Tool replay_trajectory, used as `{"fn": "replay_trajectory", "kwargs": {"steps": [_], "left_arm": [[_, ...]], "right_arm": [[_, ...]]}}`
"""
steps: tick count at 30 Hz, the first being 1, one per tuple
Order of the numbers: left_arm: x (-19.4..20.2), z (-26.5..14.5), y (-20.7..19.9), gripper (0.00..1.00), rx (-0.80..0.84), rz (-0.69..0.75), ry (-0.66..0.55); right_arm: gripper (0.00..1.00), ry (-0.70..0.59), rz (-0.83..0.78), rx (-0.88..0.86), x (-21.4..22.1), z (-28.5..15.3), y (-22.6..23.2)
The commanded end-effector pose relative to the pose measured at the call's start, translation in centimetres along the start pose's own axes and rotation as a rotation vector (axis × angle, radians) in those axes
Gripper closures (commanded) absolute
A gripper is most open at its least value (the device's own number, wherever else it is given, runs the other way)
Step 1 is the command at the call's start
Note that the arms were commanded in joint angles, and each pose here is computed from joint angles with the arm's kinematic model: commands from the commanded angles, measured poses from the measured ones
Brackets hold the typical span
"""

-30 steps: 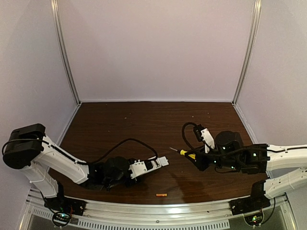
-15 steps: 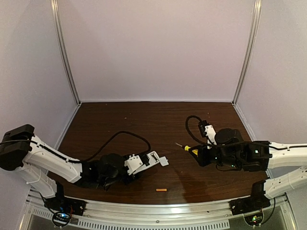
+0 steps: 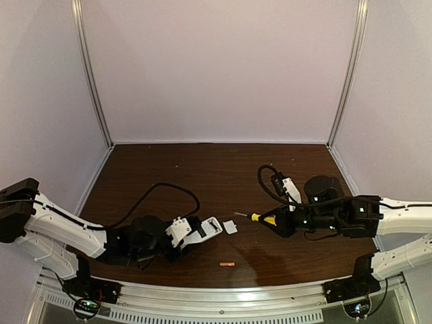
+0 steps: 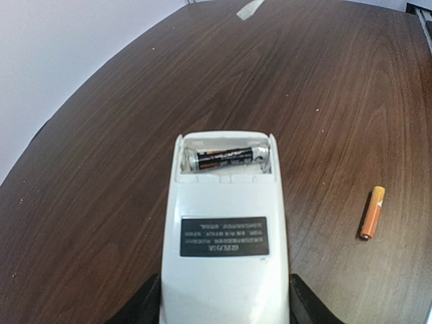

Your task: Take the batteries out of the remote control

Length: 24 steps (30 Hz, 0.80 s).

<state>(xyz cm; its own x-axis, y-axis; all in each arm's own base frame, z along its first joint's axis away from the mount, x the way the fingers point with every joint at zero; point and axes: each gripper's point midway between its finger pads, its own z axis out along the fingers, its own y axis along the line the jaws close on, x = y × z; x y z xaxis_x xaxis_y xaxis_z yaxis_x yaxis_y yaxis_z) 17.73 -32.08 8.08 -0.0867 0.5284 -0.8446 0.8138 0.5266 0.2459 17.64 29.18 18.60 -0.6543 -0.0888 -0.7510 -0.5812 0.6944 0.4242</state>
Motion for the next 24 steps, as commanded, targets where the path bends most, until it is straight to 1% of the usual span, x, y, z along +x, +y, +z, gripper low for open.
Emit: {"fn": "replay_trajectory", "kwargs": {"steps": [1, 7, 10, 14, 17, 19, 24], "left_arm": [[-0.9, 0.0, -1.2, 1.00, 0.086, -0.035, -0.056], [-1.2, 0.0, -2.4, 1.00, 0.156, -0.033, -0.071], [-1.3, 0.0, -2.6, 1.00, 0.169, -0.034, -0.076], [-1.1, 0.2, -2.9, 1.00, 0.182, -0.027, -0.067], [-1.1, 0.5, -3.0, 1.00, 0.183, -0.022, -0.061], [-1.0, 0.6, -3.0, 1.00, 0.181, -0.021, -0.055], [-1.2, 0.5, -2.8, 1.00, 0.174, -0.021, -0.058]], "right_arm": [[1.00, 0.092, -0.005, -0.054, 0.9, -0.4, 1.3], [1.00, 0.119, 0.037, -0.164, 2.0, -0.7, 2.8], [1.00, 0.145, 0.067, -0.178, 2.5, -0.4, 3.2], [1.00, 0.193, 0.074, -0.146, 3.2, 0.8, 3.2], [1.00, 0.222, 0.074, -0.077, 3.5, 1.8, 2.8], [1.00, 0.227, 0.070, -0.038, 3.4, 2.4, 2.5], [1.00, 0.227, 0.066, -0.017, 3.1, 3.4, 2.8]]}}
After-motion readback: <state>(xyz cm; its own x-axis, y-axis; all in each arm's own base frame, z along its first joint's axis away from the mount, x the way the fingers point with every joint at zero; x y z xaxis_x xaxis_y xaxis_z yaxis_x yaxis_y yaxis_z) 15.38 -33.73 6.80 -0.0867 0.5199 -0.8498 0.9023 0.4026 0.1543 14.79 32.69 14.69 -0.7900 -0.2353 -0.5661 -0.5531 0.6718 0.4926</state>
